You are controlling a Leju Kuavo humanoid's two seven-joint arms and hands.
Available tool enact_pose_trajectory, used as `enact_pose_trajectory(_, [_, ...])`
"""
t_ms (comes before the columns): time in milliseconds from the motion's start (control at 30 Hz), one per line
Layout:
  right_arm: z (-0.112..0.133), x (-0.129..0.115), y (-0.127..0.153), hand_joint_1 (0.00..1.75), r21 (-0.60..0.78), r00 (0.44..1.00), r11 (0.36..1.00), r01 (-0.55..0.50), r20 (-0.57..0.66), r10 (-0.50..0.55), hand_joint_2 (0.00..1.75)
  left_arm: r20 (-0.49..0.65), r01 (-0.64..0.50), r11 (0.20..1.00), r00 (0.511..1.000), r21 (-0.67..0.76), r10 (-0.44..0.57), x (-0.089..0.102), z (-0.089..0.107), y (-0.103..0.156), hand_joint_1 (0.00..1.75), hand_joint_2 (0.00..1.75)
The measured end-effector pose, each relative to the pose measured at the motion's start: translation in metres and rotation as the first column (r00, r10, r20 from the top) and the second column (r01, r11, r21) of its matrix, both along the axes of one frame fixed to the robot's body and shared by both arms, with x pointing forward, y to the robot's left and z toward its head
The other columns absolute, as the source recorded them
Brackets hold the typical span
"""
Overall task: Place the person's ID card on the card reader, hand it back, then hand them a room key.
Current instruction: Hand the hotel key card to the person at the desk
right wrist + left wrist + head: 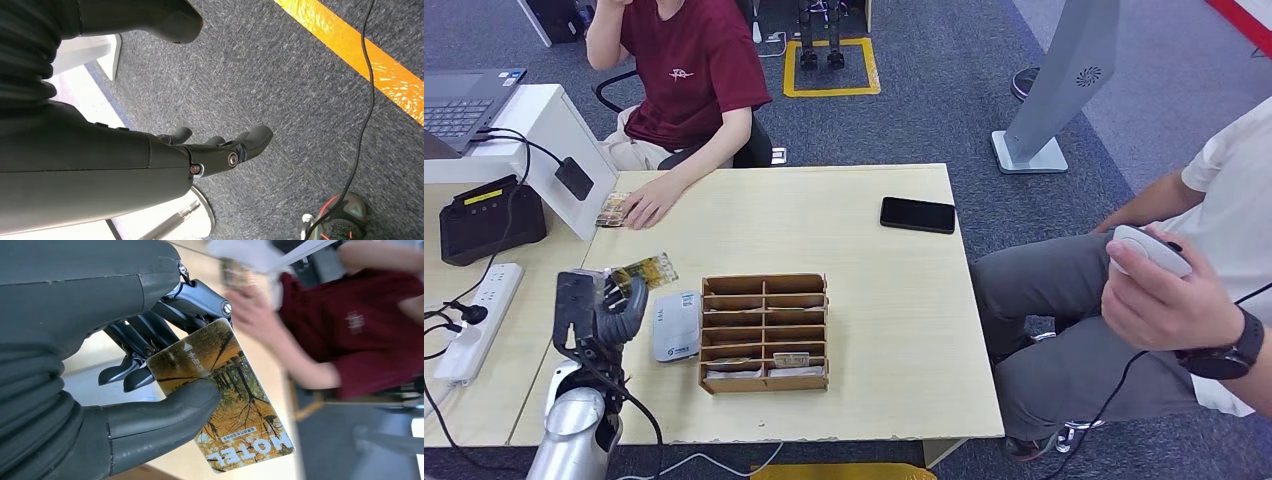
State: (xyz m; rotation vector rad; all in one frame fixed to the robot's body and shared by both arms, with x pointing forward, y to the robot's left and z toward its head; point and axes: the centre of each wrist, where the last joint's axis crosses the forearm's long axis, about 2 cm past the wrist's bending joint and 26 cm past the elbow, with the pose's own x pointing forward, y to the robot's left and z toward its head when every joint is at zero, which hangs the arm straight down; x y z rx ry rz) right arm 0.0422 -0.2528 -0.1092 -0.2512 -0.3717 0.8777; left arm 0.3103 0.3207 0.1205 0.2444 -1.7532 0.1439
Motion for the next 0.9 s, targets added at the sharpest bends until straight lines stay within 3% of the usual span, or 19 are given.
enact_pose_trajectory(167, [0.000,0.000,0.000,0.00,0.000,1.000,1.000,0.000,0.000,0.000,1.75,0.009,-0.001,1.000,1.000,-0.005,0.001,0.002,0.002,0.001,1.75,1.75])
enact_pose_trajectory(233, [0.000,0.000,0.000,0.00,-0.001,1.000,1.000,0.000,0.000,0.000,1.75,0.056,-0.009,0.999,0.998,-0.031,0.011,0.010,0.016,0.002,1.75,1.75])
enact_pose_trajectory(300, [0.000,0.001,0.000,0.00,-0.008,1.000,1.000,0.000,0.001,0.000,1.75,0.204,-0.063,0.997,0.976,-0.036,0.069,0.040,0.063,0.011,1.75,1.75])
enact_pose_trajectory(367, [0.000,0.002,0.000,0.00,-0.017,1.000,1.000,-0.001,-0.003,0.001,1.75,0.369,-0.199,0.977,0.916,0.075,0.159,0.066,0.118,0.022,1.75,1.75])
enact_pose_trajectory(400, [0.000,0.002,0.001,0.00,-0.018,1.000,1.000,-0.004,-0.007,0.004,1.75,0.430,-0.284,0.944,0.883,0.167,0.189,0.072,0.135,0.026,1.75,1.75])
enact_pose_trajectory(500, [0.001,0.005,0.001,0.00,-0.006,1.000,1.000,-0.023,-0.008,0.023,1.75,0.503,-0.439,0.790,0.842,0.429,0.194,0.076,0.143,0.027,1.75,1.75])
enact_pose_trajectory(600, [0.001,0.009,0.002,0.00,0.004,0.999,0.999,-0.040,-0.006,0.040,1.75,0.537,-0.511,0.623,0.827,0.592,0.168,0.082,0.144,0.030,1.75,1.75])
enact_pose_trajectory(900, [0.001,0.011,0.003,0.00,0.003,0.998,0.998,-0.055,0.000,0.055,1.75,0.516,-0.509,0.562,0.841,0.651,0.163,0.087,0.138,0.041,1.75,1.75])
